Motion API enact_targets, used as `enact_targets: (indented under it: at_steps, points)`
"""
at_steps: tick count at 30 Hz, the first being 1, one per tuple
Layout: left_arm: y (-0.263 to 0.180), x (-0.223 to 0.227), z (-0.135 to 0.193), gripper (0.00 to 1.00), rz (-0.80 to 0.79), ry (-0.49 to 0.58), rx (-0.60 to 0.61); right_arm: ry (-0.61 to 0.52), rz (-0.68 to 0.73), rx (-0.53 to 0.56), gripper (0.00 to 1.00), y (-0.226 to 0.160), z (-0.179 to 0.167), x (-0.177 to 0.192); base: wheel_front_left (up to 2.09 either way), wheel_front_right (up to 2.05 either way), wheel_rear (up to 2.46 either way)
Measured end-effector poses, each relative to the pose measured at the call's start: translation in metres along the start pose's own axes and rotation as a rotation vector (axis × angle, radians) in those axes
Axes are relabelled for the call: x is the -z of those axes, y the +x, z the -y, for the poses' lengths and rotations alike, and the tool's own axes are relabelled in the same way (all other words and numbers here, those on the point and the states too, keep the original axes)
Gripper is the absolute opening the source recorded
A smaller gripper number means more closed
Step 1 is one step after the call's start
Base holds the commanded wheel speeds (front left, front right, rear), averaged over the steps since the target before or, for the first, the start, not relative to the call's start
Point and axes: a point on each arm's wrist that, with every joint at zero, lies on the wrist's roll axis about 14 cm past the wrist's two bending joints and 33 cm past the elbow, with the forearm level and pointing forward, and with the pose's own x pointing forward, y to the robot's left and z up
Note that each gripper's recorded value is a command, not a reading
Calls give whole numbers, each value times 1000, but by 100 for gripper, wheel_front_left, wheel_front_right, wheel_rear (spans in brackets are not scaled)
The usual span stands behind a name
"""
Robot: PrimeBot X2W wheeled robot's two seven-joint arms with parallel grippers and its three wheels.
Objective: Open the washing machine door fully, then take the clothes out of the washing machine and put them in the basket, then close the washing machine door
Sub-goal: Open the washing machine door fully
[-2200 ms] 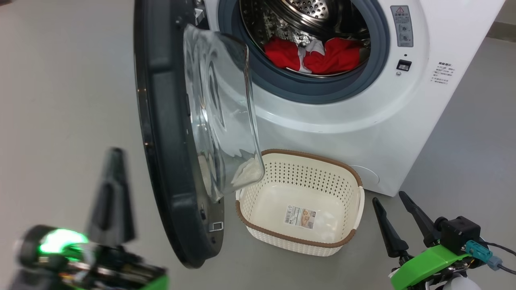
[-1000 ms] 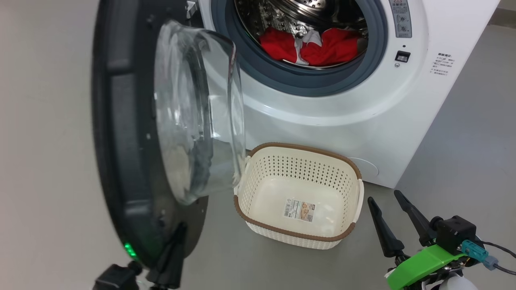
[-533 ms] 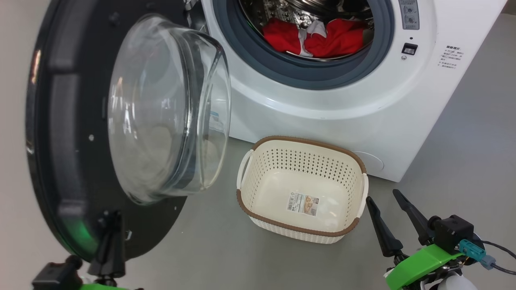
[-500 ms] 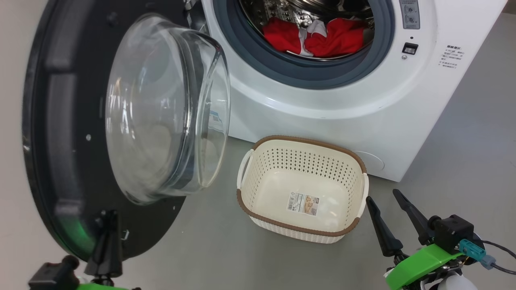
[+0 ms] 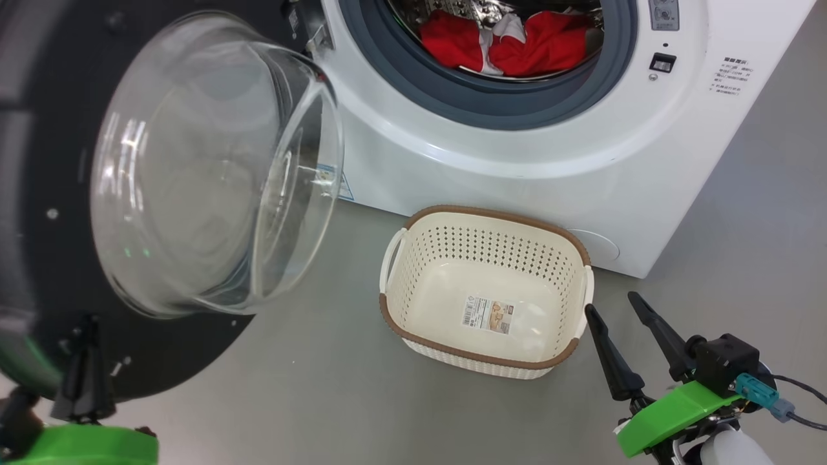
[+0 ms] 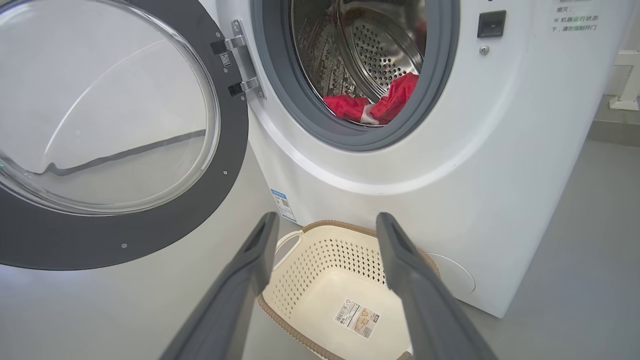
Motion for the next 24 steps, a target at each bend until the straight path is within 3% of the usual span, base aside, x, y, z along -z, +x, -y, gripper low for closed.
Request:
enact_targets:
  at_steps: [24]
  points:
    - [45,-10,-75,0,-11,80,-186,-3,-12,8,100,9,15,8,0,0,0]
